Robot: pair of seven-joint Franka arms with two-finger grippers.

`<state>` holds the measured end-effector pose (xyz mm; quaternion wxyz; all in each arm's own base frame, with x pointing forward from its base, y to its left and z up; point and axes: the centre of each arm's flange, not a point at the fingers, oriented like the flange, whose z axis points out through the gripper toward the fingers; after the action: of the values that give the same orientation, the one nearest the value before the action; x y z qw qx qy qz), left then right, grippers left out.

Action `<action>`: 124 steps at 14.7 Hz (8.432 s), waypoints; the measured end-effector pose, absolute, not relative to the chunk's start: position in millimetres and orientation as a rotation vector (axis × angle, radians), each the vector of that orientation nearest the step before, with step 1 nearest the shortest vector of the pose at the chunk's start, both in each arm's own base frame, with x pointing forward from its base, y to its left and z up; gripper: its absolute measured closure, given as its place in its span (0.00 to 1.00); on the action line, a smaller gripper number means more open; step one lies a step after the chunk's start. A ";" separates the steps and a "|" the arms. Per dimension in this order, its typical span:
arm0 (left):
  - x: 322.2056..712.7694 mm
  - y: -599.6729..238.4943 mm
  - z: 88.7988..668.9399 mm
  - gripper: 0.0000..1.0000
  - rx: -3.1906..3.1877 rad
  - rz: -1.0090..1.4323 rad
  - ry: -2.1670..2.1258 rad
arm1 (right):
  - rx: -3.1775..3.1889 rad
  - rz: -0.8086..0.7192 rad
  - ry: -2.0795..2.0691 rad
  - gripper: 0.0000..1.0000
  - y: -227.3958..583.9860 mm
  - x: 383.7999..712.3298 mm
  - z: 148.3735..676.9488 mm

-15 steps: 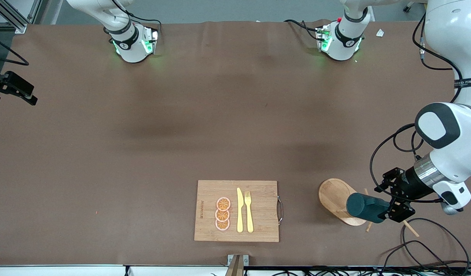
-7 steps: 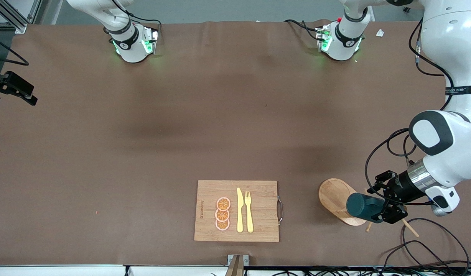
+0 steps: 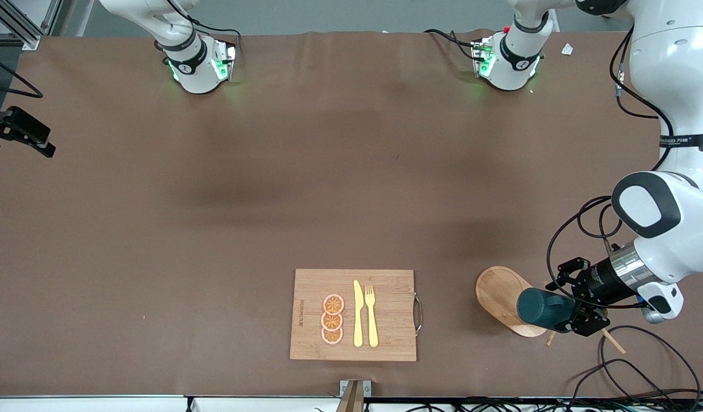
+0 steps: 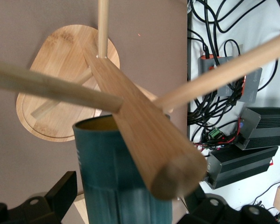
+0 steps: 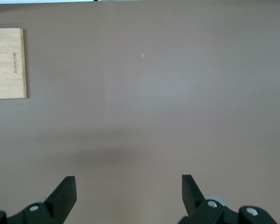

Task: Transfer cup from left to right arm and place
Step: 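Close the left gripper on the teal mug's rim, then lift the teal mug off the stand with the left gripper, then carry the teal mug to the table middle with the left gripper, then set the mug down, open the left gripper while the right gripper approaches, then grasp the teal mug with the right gripper while the left gripper withdraws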

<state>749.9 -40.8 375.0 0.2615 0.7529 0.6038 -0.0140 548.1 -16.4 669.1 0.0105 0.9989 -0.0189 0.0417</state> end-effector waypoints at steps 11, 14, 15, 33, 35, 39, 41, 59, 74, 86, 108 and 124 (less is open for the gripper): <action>753.8 -45.0 364.8 0.00 2.007 -0.057 1.637 | 3.117 0.130 -0.059 0.00 -16.6 548.1 669.1; 754.5 -45.5 364.0 0.00 1.998 -0.053 1.637 | 3.117 0.130 -0.060 0.00 -16.8 548.1 669.1; 754.6 -45.9 363.9 0.00 1.996 -0.052 1.637 | 3.117 0.130 -0.060 0.00 -16.8 548.1 669.1; 756.7 -48.9 378.3 0.15 1.994 -0.039 1.613 | 3.117 0.130 -0.061 0.00 -17.2 548.1 669.1; 754.7 -52.3 393.8 0.15 2.005 -0.051 1.593 | 3.117 0.129 -0.062 0.00 -17.4 548.1 669.1; 743.6 -65.9 435.2 0.15 2.038 -0.075 1.540 | 3.117 0.129 -0.063 0.00 -17.7 548.1 669.1; 736.6 -81.6 449.7 0.15 2.063 -0.100 1.511 | 3.117 0.129 -0.063 0.00 -17.7 548.1 669.0; 555.9 -491.3 368.8 0.15 2.896 0.577 0.983 | 3.118 0.117 -0.066 0.00 -18.8 548.2 665.2; 400.0 -599.2 148.3 0.15 2.986 1.644 0.298 | 3.124 0.102 -0.080 0.00 -23.1 548.6 660.3; 329.1 -623.9 111.8 0.00 2.855 1.735 0.371 | 3.154 -0.085 0.110 0.00 16.1 578.5 596.6; 417.3 -493.7 559.9 0.00 3.084 0.945 0.946 | 3.222 -0.221 0.298 0.00 294.9 614.9 349.0; 601.1 -184.3 604.7 0.00 3.154 0.266 0.651 | 3.270 -0.044 0.115 0.53 438.3 539.0 240.0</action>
<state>601.1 -184.3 604.7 -0.0448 0.9751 0.2012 0.0823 539.0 438.3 240.0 -0.0654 0.9971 0.0351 -0.0134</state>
